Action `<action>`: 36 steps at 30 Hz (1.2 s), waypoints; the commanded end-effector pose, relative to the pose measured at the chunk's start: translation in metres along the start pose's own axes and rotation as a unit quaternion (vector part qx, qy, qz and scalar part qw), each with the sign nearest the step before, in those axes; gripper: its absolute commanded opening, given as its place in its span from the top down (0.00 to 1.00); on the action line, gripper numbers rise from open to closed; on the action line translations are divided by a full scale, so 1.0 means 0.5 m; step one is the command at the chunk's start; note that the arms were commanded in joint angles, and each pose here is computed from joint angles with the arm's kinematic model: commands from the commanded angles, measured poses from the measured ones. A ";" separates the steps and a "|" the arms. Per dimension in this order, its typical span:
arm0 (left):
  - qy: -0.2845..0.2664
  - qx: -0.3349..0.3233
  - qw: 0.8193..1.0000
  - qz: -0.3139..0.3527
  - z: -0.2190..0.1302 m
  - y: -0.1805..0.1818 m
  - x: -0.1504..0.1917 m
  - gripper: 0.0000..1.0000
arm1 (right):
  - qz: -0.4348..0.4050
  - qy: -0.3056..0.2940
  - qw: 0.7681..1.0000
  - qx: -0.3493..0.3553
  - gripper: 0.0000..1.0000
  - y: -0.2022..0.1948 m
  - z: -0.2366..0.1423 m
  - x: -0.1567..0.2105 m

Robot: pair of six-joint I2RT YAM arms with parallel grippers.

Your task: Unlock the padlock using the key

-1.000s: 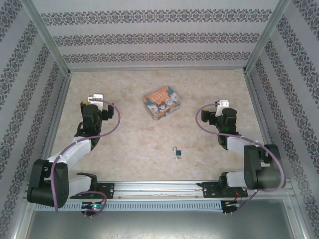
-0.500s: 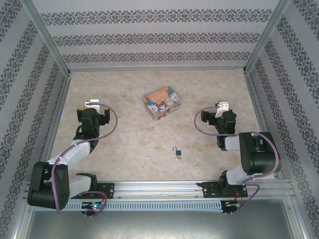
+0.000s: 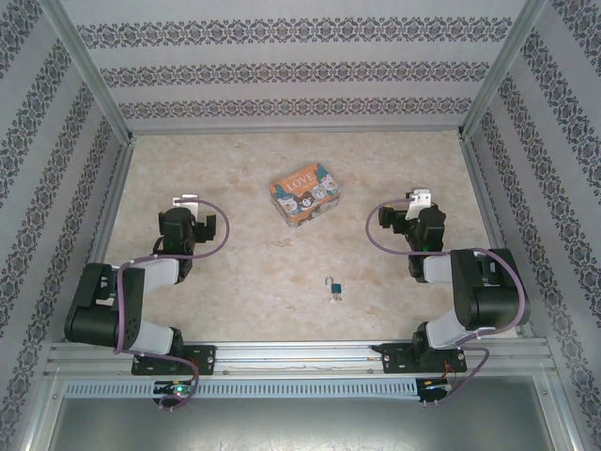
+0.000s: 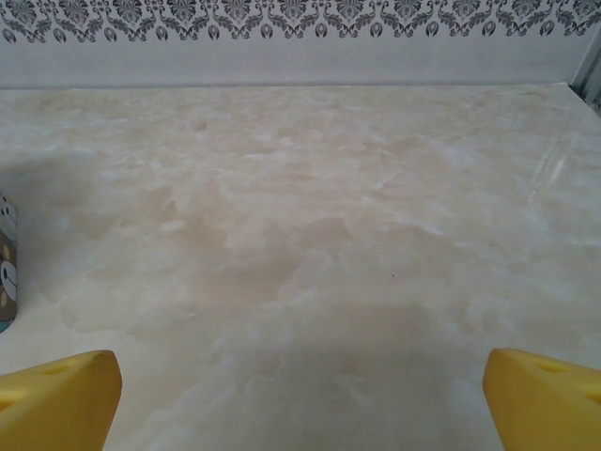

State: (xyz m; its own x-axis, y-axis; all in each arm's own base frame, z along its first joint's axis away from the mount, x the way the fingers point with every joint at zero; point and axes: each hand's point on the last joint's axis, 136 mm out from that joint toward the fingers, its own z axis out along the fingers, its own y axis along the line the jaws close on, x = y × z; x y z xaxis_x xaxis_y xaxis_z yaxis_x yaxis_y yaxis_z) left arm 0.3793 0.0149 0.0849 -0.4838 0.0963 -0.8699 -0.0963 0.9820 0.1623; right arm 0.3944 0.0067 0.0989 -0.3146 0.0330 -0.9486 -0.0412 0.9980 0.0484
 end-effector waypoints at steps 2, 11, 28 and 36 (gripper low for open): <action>-0.076 0.051 0.996 -0.023 -0.007 -0.025 -0.067 0.01 | 0.007 -0.013 1.000 0.001 0.02 -0.004 0.003 -0.018; -0.136 0.063 0.988 -0.028 -0.016 -0.037 -0.037 0.01 | 0.007 -0.013 1.000 0.001 0.02 -0.004 0.003 -0.018; -0.077 0.058 0.993 -0.064 0.034 -0.010 -0.026 0.01 | 0.006 -0.012 1.000 0.003 0.02 -0.004 0.004 -0.017; -0.078 0.059 0.993 -0.064 0.034 -0.011 -0.026 0.01 | 0.005 -0.013 1.000 0.003 0.02 -0.003 0.004 -0.018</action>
State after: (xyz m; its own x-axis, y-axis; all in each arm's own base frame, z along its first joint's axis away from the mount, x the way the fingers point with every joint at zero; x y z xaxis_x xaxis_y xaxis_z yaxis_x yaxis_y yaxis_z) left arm 0.4027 0.0125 0.0891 -0.3228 0.0050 -0.9465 -0.0480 0.9986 0.0216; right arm 0.3944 0.0067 0.0989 -0.3146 0.0330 -0.9486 -0.0408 0.9980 0.0483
